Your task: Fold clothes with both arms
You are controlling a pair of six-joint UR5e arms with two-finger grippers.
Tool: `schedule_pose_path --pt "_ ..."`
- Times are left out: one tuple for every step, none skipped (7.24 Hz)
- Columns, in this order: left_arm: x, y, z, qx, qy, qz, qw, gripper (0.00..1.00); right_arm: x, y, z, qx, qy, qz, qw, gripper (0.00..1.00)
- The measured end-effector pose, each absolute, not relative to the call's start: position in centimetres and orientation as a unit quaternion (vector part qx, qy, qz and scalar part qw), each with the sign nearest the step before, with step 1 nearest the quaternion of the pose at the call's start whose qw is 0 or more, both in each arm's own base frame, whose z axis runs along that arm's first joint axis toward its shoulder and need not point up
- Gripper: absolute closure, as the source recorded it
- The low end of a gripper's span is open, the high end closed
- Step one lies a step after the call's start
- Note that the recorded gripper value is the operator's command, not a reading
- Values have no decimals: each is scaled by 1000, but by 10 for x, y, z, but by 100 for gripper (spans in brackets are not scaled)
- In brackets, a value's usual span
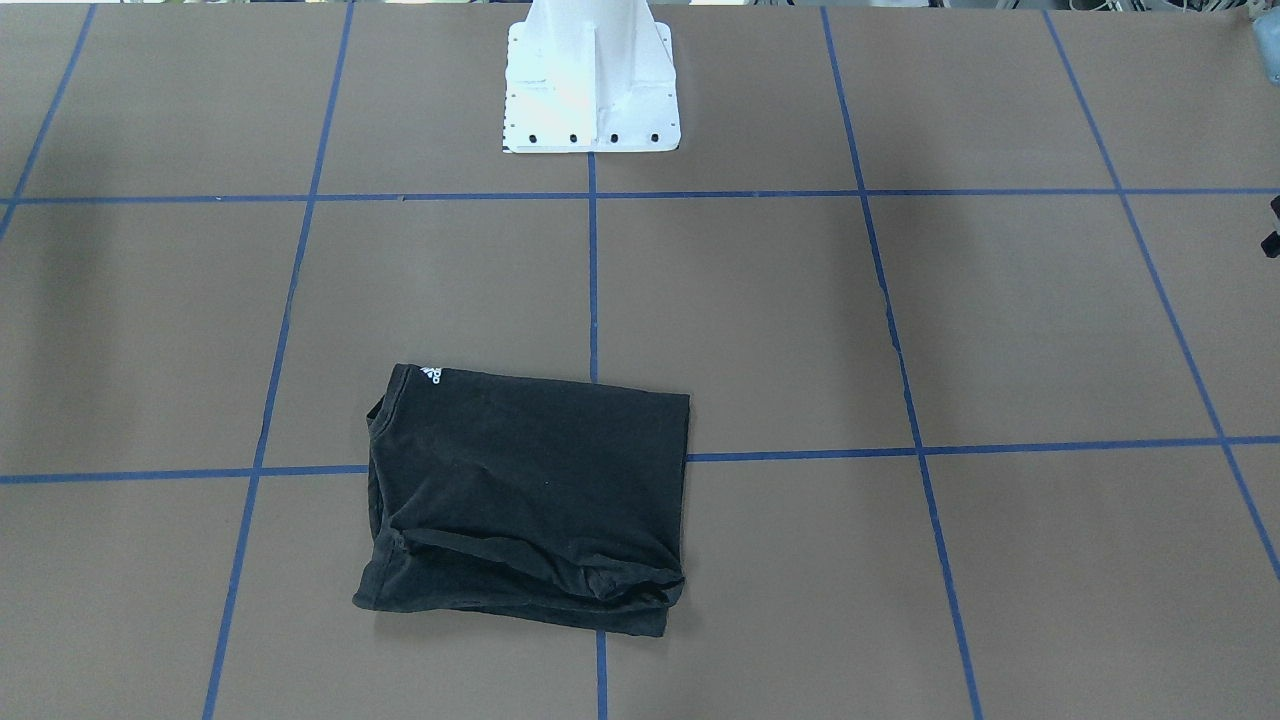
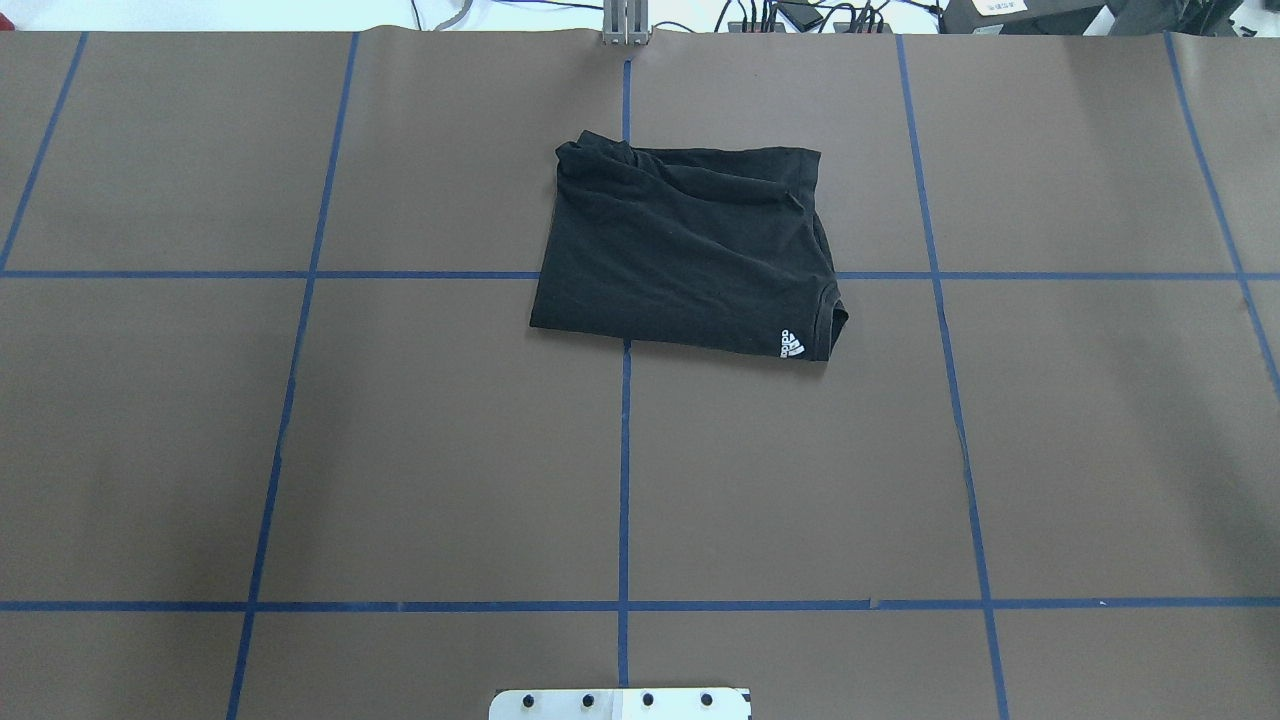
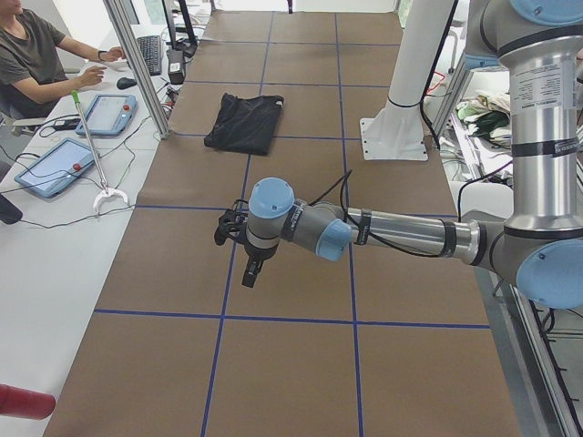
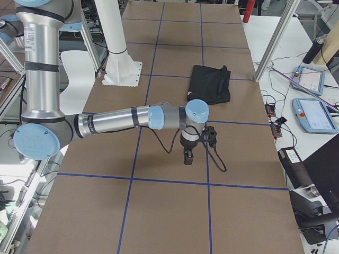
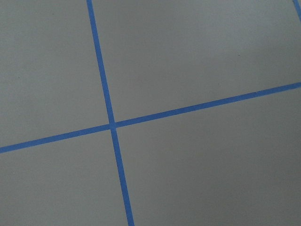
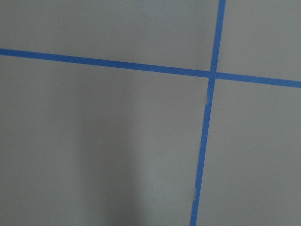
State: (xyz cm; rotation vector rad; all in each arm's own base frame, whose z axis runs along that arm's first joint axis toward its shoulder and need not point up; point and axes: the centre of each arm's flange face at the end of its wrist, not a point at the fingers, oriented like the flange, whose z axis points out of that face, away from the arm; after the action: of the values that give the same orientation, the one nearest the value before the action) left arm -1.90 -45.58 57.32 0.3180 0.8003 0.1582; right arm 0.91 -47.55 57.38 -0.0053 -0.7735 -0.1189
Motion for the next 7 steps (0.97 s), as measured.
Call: schedule_pose_path --pt "-20 -455 575 164 384 92 904 1 8 -478 572 -2 -381 -59 923 0" --pt "-22 -454 574 172 381 98 903 1 8 -478 574 -3 -383 -60 922 0" --pt "-25 -452 569 177 380 100 903 1 9 -476 575 -3 -382 -60 922 0" --pt "-26 -449 562 184 380 102 901 1 10 -471 578 -5 -379 -60 924 0" --pt "-26 -447 556 189 379 103 900 1 11 -467 583 -8 -376 -59 925 0" --pt "-26 -446 554 191 378 104 900 1 11 -465 585 -10 -374 -58 925 0" --pt "-25 -448 561 186 380 103 900 1 11 -465 585 -10 -374 -58 926 0"
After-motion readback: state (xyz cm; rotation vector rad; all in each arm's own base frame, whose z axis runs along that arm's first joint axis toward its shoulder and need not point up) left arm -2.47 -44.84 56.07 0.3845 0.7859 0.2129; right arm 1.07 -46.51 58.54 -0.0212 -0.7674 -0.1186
